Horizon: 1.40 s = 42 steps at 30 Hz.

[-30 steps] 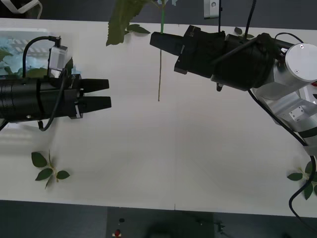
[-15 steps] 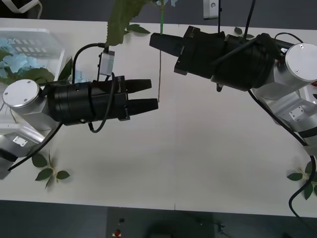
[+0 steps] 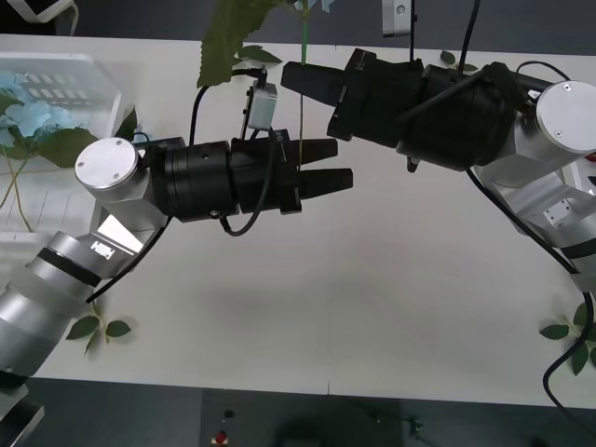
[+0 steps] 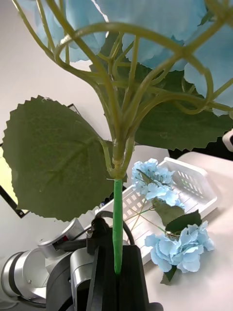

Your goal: Put the red flowers into the right box and the blue flowers into the left box

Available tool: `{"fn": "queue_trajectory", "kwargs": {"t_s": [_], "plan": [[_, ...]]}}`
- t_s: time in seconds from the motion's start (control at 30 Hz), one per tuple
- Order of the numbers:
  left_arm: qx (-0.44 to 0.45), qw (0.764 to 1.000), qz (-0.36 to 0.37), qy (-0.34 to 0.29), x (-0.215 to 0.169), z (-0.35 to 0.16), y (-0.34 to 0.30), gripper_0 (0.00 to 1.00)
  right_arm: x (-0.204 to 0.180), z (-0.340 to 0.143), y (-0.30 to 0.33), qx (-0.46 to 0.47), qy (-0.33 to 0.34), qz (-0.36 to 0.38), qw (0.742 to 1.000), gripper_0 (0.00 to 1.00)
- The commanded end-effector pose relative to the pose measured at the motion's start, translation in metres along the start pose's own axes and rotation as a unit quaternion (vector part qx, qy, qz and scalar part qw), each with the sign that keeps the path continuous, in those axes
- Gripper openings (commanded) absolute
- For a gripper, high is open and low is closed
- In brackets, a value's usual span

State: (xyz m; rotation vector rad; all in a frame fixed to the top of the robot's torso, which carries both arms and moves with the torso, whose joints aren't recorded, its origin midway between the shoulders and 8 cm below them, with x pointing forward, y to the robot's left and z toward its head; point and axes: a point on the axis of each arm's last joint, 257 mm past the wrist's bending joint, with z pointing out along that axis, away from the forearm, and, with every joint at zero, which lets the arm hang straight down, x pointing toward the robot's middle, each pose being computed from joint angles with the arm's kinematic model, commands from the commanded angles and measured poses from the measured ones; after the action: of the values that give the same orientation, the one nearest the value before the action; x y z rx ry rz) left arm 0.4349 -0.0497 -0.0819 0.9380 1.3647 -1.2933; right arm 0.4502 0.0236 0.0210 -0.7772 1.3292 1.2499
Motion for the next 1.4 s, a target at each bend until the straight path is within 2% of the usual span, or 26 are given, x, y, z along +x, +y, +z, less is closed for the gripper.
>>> {"fn": "queue_trajectory", "kwargs": {"t_s": [0.03, 0.5, 0.53, 0.57, 0.6, 0.63, 0.7, 0.73, 0.9, 1.1, 1.4], "plan": [[-0.001, 1.0, 0.017, 0.004, -0.009, 0.008, -0.001, 0.0, -0.025, 0.012, 0.025, -0.029, -0.012, -0.046, 0.998, 0.0], [-0.012, 1.0, 0.016, 0.006, -0.009, -0.001, 0.007, 0.0, -0.024, 0.012, 0.025, -0.029, -0.01, -0.045, 0.999, 0.0], [-0.013, 1.0, 0.016, 0.006, -0.01, -0.003, 0.007, 0.0, -0.024, 0.012, 0.024, -0.029, -0.01, -0.043, 0.999, 0.11], [-0.013, 1.0, 0.015, 0.006, -0.01, -0.004, 0.008, 0.0, -0.024, 0.012, 0.024, -0.029, -0.01, -0.042, 0.999, 0.28], [-0.014, 1.0, 0.014, 0.006, -0.011, -0.006, 0.009, 0.0, -0.024, 0.012, 0.024, -0.029, -0.01, -0.041, 0.999, 0.54], [-0.013, 1.0, 0.012, 0.005, -0.011, -0.007, 0.009, 0.0, -0.024, 0.011, 0.023, -0.028, -0.01, -0.041, 0.999, 0.69], [-0.015, 1.0, 0.011, 0.004, -0.013, -0.01, 0.01, 0.0, -0.024, 0.011, 0.022, -0.027, -0.009, -0.041, 0.999, 0.95], [-0.015, 1.0, 0.011, 0.004, -0.013, -0.01, 0.01, 0.0, -0.023, 0.011, 0.023, -0.028, -0.008, -0.041, 0.999, 1.0], [-0.027, 1.0, 0.009, -0.001, -0.022, -0.024, 0.019, 0.0, -0.024, 0.011, 0.022, -0.027, -0.009, -0.041, 0.999, 1.0], [-0.074, 0.997, 0.027, -0.008, -0.051, -0.073, 0.047, 0.0, -0.024, 0.011, 0.022, -0.027, -0.009, -0.041, 0.999, 1.0], [-0.194, 0.978, 0.073, 0.019, -0.089, -0.19, 0.104, 0.0, -0.024, 0.011, 0.022, -0.027, -0.009, -0.041, 0.999, 1.0]]}}
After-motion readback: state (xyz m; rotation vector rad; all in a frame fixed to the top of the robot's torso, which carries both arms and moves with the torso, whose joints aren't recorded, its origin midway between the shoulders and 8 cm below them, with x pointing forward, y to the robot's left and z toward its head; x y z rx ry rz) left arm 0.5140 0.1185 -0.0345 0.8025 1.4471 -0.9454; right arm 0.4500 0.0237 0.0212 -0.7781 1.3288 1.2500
